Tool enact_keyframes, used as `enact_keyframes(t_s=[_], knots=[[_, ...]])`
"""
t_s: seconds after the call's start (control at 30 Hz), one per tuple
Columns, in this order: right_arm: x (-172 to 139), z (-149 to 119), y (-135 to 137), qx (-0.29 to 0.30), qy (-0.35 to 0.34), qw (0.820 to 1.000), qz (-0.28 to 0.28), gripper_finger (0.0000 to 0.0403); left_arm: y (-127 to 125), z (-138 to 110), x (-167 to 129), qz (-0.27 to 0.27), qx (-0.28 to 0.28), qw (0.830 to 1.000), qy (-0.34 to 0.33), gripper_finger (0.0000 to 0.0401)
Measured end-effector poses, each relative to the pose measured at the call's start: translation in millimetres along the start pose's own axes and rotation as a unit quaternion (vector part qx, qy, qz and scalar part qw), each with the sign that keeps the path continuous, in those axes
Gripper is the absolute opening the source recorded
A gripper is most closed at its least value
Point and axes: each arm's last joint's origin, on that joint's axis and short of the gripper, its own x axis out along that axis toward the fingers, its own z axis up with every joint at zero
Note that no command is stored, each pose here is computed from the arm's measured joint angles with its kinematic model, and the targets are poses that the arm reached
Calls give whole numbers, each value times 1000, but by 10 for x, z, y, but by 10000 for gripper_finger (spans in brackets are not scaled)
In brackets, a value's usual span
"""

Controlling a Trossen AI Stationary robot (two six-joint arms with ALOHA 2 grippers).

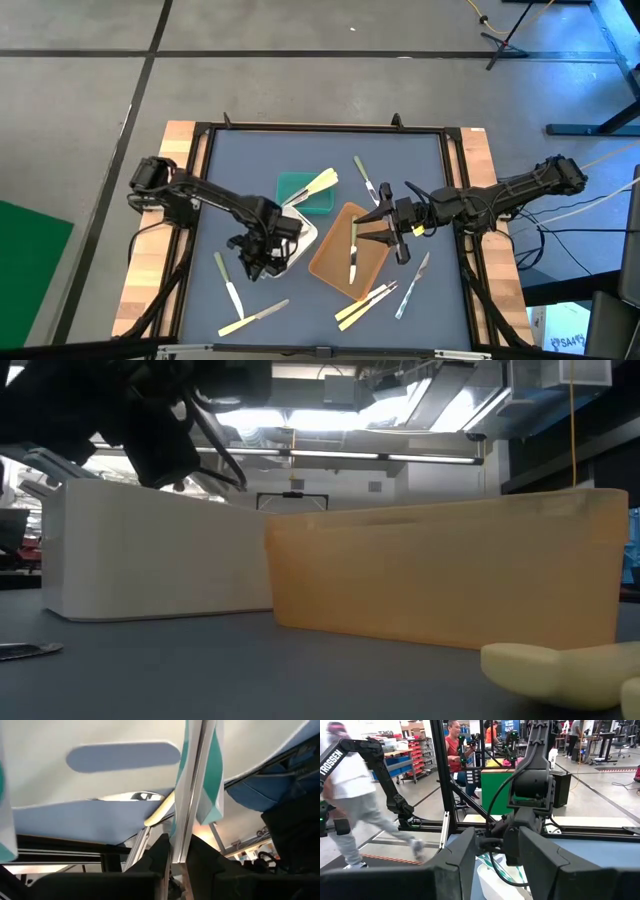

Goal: Sort silverware by color (type)
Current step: Put the blue patterned knife into the white bin

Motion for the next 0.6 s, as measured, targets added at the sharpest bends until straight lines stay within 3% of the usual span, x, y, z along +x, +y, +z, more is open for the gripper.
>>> enact_keyframes(t_s=[0.6], knots=[[0, 0, 1, 0, 0, 1000, 0, 138, 18, 52, -38, 5, -6, 1000, -27, 110]])
